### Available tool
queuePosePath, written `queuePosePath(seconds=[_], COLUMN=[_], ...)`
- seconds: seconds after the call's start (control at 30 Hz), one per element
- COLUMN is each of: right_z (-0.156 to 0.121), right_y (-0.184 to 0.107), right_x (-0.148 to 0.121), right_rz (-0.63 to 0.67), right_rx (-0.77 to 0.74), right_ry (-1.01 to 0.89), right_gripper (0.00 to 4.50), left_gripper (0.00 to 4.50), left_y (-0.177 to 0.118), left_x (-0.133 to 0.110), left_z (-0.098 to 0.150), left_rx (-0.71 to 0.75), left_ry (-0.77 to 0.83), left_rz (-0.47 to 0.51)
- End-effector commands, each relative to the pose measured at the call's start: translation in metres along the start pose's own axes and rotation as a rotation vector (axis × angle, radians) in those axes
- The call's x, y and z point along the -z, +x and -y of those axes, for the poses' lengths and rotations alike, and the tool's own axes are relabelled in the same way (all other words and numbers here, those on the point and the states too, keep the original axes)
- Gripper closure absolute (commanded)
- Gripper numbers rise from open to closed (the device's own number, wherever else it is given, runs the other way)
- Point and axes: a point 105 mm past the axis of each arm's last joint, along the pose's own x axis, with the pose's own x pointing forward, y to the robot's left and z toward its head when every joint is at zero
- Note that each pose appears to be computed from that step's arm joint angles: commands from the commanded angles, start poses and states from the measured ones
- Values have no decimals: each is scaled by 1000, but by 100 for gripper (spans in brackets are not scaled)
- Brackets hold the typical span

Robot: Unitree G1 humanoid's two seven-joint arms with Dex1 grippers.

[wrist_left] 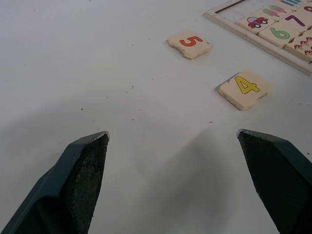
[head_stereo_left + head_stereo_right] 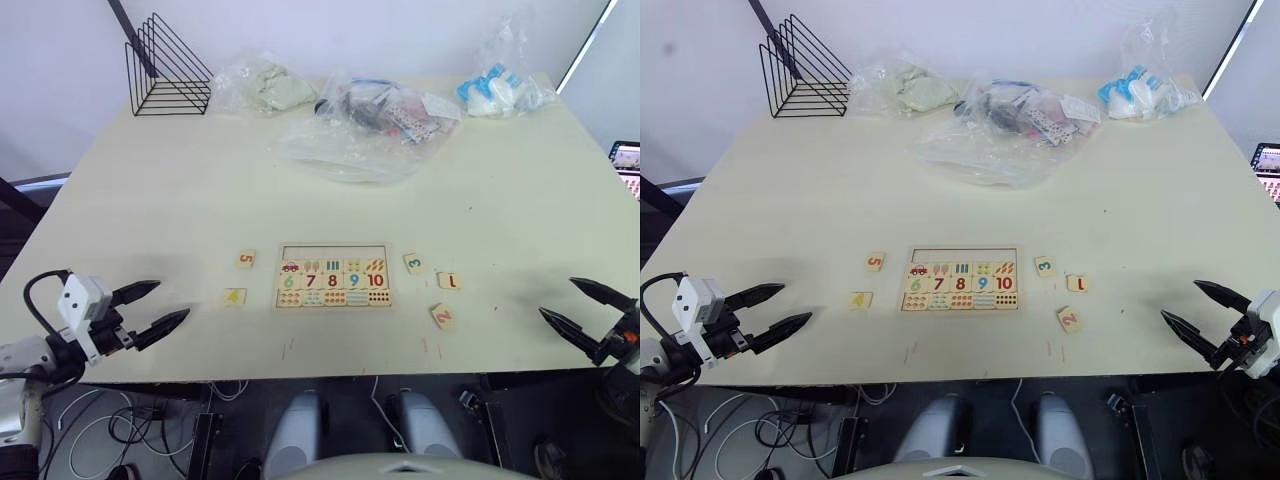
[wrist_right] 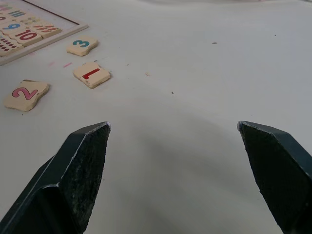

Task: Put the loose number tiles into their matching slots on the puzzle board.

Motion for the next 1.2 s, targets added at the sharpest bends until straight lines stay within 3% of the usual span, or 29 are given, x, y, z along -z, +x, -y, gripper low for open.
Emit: queuePosePath(seconds=[0.03, 1.2], right_z=[6, 14], right_y=[-7, -28], right_x=[-11, 19], right_rz=[29, 14], right_rx=[38, 55], right_ry=[-34, -38], right_gripper=[11, 11], left_gripper=[0, 0], left_y=[0, 9], left_x=[-10, -24], left_z=[-6, -3], left_rx=[-12, 49], left_ry=[41, 37], left_rz=[23, 62])
